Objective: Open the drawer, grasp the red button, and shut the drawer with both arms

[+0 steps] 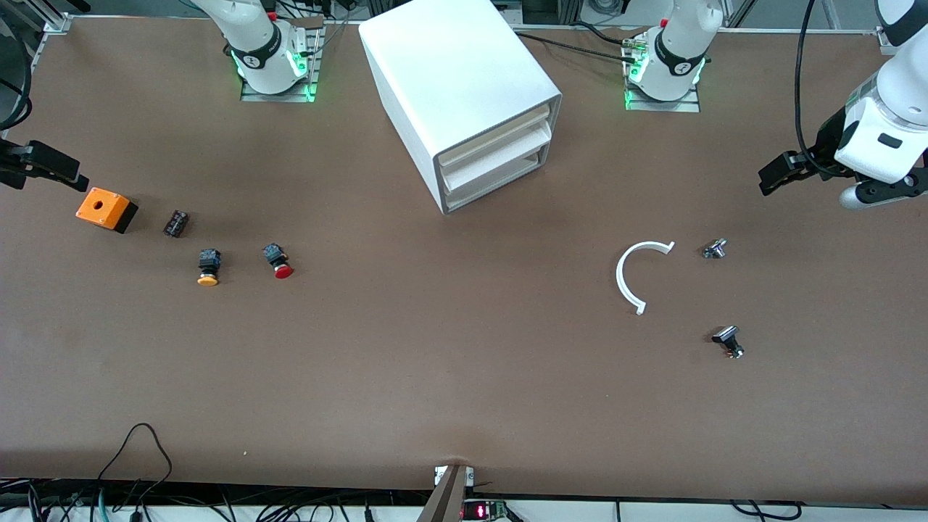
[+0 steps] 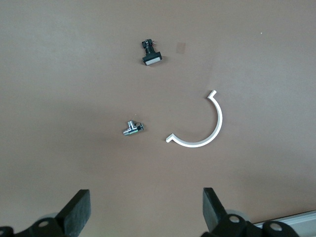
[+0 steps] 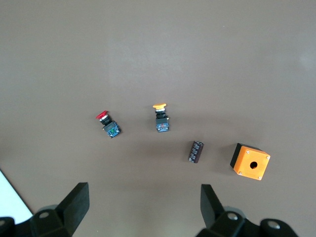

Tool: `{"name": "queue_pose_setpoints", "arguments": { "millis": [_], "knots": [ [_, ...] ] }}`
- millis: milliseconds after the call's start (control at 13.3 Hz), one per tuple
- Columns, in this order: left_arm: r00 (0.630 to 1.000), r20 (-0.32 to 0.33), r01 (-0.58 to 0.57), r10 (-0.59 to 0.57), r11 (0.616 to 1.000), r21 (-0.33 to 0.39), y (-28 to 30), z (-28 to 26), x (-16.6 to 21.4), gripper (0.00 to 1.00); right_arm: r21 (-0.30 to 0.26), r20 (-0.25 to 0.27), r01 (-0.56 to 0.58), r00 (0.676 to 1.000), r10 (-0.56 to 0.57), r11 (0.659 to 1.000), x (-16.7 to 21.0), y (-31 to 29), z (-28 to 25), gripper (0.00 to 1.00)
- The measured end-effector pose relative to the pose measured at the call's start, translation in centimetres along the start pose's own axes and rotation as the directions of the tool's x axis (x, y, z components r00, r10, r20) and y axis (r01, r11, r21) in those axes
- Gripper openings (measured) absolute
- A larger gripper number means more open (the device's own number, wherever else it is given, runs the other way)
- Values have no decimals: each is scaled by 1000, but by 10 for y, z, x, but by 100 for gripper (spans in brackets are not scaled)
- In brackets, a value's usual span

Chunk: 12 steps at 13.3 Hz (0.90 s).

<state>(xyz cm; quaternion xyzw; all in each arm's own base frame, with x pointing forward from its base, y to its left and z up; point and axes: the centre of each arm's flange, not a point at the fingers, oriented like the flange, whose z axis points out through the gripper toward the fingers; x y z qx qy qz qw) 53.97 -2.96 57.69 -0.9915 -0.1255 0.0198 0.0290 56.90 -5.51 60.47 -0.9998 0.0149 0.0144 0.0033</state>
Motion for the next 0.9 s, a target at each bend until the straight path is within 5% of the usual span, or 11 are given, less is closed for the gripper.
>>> {"name": "queue_pose_setpoints", "arguments": {
  "millis": [900],
  "knots": [
    [1000,0,-7,7,1000,0,3,-2,0,100,-1,-19,11,1000,-11,1000,2,-6,-2,100]
  ]
}}
